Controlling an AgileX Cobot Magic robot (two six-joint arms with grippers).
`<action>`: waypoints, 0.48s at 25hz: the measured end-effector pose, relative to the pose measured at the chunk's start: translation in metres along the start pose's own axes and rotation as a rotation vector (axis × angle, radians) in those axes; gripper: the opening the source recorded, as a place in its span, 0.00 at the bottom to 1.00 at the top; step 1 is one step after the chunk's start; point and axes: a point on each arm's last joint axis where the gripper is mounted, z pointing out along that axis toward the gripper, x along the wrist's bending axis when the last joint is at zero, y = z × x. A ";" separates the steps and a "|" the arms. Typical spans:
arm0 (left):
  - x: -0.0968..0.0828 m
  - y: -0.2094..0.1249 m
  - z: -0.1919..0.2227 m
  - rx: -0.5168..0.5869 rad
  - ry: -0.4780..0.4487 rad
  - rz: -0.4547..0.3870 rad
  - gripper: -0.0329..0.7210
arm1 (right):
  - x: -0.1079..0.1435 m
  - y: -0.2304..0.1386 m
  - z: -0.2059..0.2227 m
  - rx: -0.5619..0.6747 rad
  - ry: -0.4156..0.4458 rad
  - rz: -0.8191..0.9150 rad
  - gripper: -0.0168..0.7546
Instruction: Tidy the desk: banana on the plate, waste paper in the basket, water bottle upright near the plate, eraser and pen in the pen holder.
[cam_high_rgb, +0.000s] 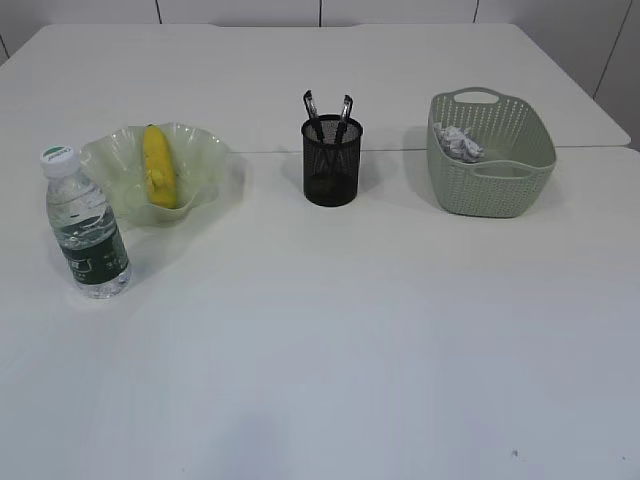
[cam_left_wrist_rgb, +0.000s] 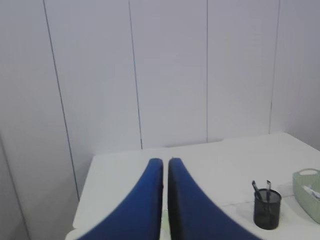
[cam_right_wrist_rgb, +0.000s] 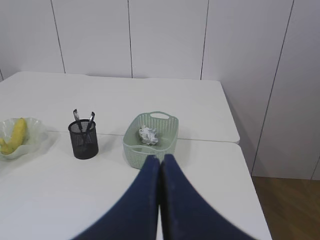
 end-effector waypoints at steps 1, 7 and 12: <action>-0.002 -0.003 0.002 0.015 -0.018 -0.006 0.04 | 0.000 -0.003 -0.003 -0.006 0.006 0.005 0.01; -0.006 -0.012 -0.005 0.006 -0.063 -0.025 0.04 | -0.001 -0.031 -0.011 -0.001 0.025 0.018 0.01; -0.005 -0.017 -0.017 -0.011 -0.067 -0.030 0.04 | 0.005 -0.061 -0.005 0.037 0.061 0.021 0.01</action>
